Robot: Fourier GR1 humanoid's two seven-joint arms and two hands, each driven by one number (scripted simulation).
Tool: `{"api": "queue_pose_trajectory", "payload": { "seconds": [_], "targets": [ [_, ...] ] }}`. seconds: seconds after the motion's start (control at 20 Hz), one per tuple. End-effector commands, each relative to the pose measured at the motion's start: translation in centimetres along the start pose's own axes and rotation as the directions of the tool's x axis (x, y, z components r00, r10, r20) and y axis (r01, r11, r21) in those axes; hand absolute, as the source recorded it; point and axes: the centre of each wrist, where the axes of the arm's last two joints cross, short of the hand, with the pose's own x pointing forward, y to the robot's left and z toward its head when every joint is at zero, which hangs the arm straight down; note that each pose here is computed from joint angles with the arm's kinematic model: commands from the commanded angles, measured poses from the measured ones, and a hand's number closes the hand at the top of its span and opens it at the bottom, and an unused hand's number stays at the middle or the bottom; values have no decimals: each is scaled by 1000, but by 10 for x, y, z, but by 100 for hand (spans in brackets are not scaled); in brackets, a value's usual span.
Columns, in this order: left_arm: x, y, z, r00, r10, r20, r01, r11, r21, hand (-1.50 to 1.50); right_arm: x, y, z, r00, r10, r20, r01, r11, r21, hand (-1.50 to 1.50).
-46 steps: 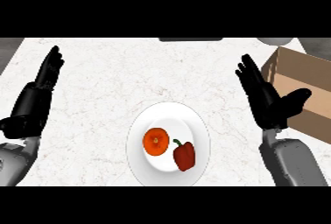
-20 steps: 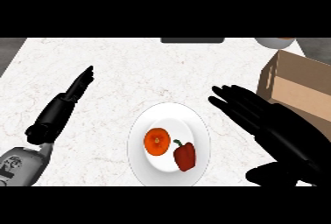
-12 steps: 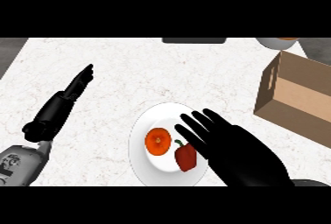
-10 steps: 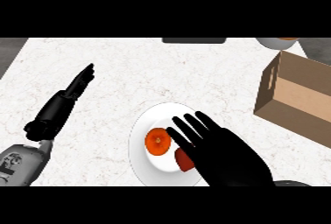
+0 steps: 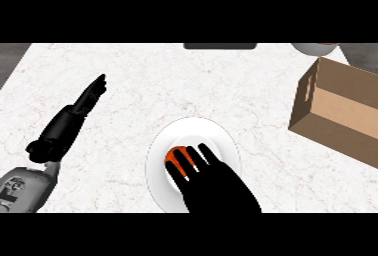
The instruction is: Pick the bell pepper from the plate and place it in the cardboard box
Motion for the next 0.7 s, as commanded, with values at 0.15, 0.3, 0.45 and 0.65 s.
{"api": "queue_pose_trajectory", "payload": {
  "seconds": [0.15,0.3,0.45,0.65],
  "targets": [
    [15,-8,3,1000,-2,7,2,1000,-12,0,28,30,-16,985,84,-152,-75,995,66,-150],
    [12,5,-8,1000,12,3,-12,1000,1,0,29,31,-11,978,107,-177,-101,994,41,-150],
    [10,11,4,1000,-18,-5,18,1000,1,0,31,39,-31,978,94,-187,-90,996,26,-150],
    [13,-4,14,1000,-1,9,1,1000,10,0,28,57,-24,974,122,-190,-118,992,37,-150]
  ]
}}
